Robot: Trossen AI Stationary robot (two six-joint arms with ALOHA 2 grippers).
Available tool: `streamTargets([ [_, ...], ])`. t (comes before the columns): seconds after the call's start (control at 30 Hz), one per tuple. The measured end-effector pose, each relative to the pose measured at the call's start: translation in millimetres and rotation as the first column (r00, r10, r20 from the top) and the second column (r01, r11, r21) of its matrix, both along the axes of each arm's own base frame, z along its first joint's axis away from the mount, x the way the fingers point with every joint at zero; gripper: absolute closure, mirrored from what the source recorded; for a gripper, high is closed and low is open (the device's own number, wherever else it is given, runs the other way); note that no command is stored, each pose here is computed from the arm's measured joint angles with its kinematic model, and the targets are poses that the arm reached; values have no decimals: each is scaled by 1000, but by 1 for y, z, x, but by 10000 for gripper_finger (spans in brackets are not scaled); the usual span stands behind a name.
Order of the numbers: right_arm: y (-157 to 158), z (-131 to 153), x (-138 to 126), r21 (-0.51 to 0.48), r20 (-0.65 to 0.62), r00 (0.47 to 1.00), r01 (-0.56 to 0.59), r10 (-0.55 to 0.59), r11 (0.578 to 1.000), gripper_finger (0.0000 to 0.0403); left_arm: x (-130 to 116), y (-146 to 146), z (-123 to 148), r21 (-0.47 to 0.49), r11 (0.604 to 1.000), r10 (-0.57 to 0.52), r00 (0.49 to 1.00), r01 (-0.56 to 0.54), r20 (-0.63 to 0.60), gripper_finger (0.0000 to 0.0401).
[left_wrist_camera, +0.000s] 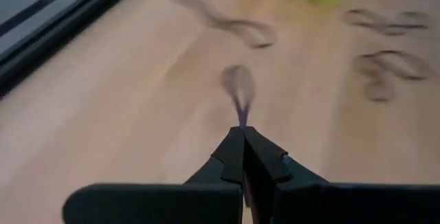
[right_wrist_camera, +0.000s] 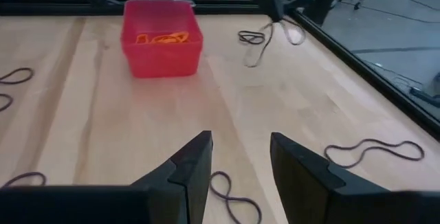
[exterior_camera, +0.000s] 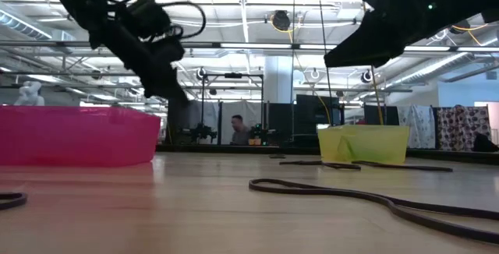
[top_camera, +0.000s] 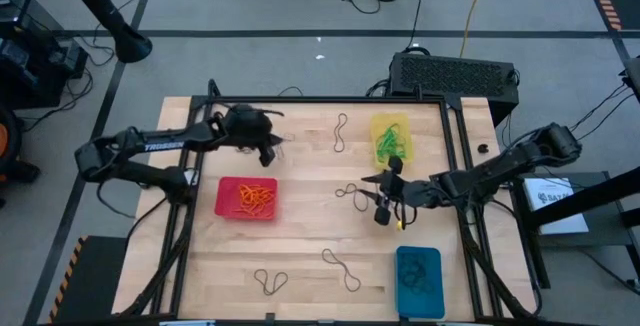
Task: Sort rubber bands into baskets
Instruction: Put the violet rubber band into the blue bin
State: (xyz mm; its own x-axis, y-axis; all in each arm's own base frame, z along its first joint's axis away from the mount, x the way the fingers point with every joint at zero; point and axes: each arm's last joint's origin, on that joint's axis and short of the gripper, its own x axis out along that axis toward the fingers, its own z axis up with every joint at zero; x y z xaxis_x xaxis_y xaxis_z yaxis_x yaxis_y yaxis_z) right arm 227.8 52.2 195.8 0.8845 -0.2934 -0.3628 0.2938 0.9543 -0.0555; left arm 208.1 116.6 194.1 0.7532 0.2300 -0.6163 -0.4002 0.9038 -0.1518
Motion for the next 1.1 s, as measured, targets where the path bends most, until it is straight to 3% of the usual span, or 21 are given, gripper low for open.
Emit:
streamTargets([
  [0.1,-5,0,2,23,-6,1000,-20,20,1000,261,13,-16,6,16,993,-119,989,118,83,399],
  [0.23,-11,-1,3,31,-10,1000,-14,14,999,261,30,-43,18,73,960,-278,938,269,206,399],
  [0.43,-14,-2,3,21,-32,999,6,-5,1000,261,52,-85,30,189,892,-453,813,411,366,399],
  [0.63,-15,-8,0,12,-96,995,11,-10,1000,261,73,-114,28,275,838,-544,688,471,480,399],
  [0.8,-15,-10,-2,6,-126,992,12,-11,1000,261,104,-137,26,327,790,-610,617,518,496,399],
  [1.1,-16,-15,-5,11,-179,984,23,-21,1000,261,176,-186,23,379,643,-757,477,665,447,399],
])
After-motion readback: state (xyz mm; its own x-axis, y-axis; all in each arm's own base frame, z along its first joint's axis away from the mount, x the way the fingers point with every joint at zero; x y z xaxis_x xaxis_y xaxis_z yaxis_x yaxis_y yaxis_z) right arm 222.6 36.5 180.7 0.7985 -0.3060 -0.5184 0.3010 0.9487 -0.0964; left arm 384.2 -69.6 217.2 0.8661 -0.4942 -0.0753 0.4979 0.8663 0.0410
